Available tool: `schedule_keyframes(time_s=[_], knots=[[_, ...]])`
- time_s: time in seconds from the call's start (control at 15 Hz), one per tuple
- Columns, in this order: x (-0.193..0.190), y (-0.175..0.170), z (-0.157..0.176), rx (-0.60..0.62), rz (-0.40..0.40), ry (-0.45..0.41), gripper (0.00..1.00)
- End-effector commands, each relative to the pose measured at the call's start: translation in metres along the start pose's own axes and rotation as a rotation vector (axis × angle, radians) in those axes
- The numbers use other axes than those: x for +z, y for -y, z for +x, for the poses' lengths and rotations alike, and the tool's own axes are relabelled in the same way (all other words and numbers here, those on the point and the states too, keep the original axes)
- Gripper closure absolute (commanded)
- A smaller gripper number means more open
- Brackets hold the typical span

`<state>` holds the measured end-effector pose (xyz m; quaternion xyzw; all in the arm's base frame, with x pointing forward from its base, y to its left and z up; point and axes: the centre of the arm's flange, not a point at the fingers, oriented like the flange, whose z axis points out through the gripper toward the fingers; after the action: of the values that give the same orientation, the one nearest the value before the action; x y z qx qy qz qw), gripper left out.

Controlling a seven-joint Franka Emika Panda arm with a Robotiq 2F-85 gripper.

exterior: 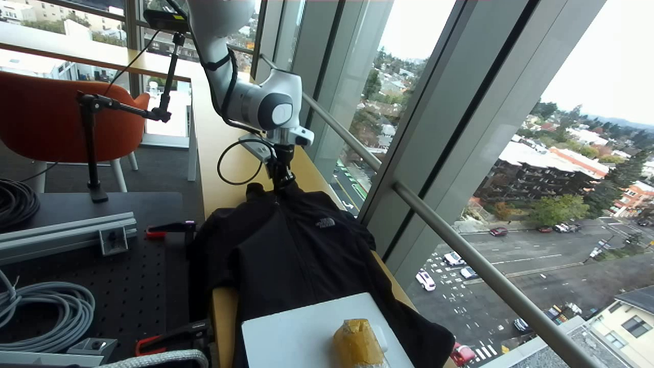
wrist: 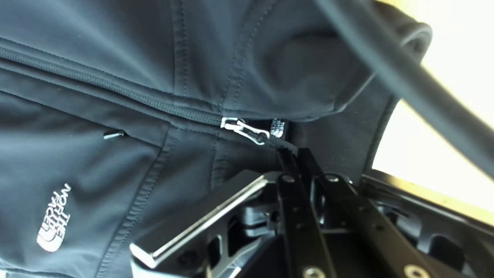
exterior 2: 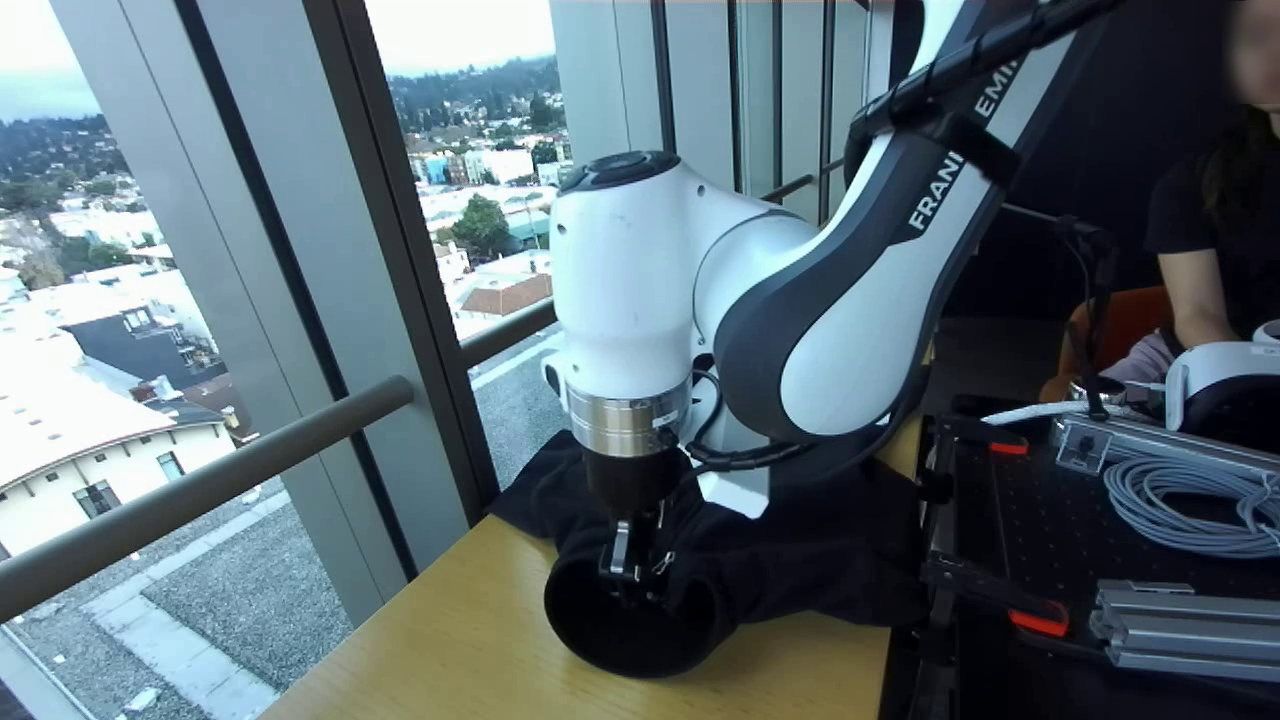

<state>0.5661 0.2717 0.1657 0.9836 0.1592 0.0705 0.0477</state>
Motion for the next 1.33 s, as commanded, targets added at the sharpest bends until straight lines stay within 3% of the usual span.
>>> schedule_keyframes(time_s=[0.0,0.33,0.6,0.67,0.8,1.07,1.27], knots=[[-0.013,0.031,0.006,-0.036,-0.001,-0.015,0.98],[-0.023,0.065,0.011,-0.098,-0.001,-0.035,0.98],[-0.026,0.066,0.006,-0.125,-0.015,-0.032,0.98],[-0.028,0.06,0.002,-0.131,-0.017,-0.035,0.68],[-0.036,0.054,0.0,-0.131,-0.018,-0.045,0.62],[-0.071,0.045,-0.005,-0.13,-0.007,-0.078,0.33],[-0.102,0.025,-0.029,-0.107,-0.011,-0.062,0.11]])
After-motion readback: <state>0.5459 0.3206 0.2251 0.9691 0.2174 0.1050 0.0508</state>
